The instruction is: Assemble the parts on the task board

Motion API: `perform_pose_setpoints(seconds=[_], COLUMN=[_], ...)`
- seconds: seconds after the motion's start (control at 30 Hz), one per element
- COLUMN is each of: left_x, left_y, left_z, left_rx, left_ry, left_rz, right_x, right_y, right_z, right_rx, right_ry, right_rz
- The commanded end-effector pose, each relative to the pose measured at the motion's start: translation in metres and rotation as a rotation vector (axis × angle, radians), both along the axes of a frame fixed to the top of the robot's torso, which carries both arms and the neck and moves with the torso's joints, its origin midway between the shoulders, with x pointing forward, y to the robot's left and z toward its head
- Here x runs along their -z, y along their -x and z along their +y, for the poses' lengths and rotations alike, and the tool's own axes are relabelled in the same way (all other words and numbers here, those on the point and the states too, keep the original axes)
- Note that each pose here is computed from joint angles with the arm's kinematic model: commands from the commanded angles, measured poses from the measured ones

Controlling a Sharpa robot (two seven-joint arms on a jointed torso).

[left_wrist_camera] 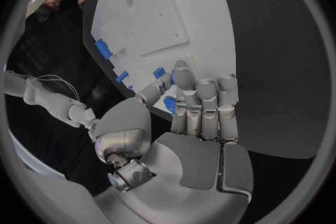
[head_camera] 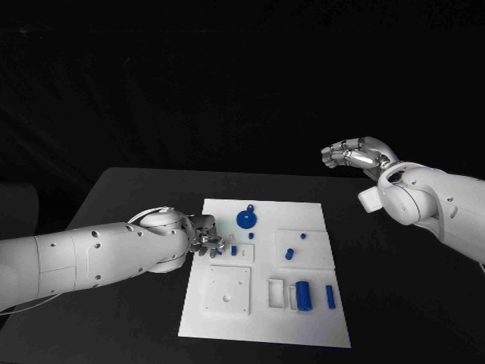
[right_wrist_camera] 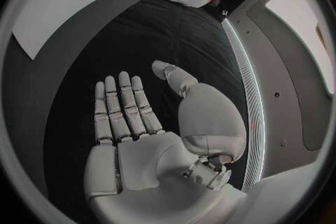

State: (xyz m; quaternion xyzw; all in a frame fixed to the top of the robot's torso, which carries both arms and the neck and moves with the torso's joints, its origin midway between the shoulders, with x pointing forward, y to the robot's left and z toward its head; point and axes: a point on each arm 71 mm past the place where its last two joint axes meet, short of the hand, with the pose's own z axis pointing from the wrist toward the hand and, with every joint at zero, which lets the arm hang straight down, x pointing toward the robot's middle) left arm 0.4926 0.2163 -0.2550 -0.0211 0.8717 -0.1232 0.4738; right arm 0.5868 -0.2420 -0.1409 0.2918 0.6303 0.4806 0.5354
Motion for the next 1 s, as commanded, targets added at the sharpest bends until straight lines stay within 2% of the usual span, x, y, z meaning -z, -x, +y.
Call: perform_pose_setpoints(seconds=[0.03, 0.3, 0.7, 1.0], left_x=[0.0017, 0.0011, 0.0021, 0.0076], left_y=[0.0014, 0.0013, 0.0025, 0.0035], left_z=[-0.0002, -0.0003, -0.0055, -0.0073], left_rx=[0.011, 0.005, 0.019, 0.021], left_ry=[-0.025, -0.023, -0.017, -0.019], left_rz=[0.004, -0.005, 0.013, 0.049], right_x=[-0.0001, 0.0001, 0.0005, 0.0005], right_y=[0.0006, 0.0008, 0.0009, 0.0010], right_z=[0.0016, 0.0018, 0.0020, 0.0021], right_rx=[-0.019, -0.021, -0.022, -0.024], right_ry=[0.001, 0.000, 0.000, 0.001], right_rz=[-0.002, -0.001, 0.001, 0.002])
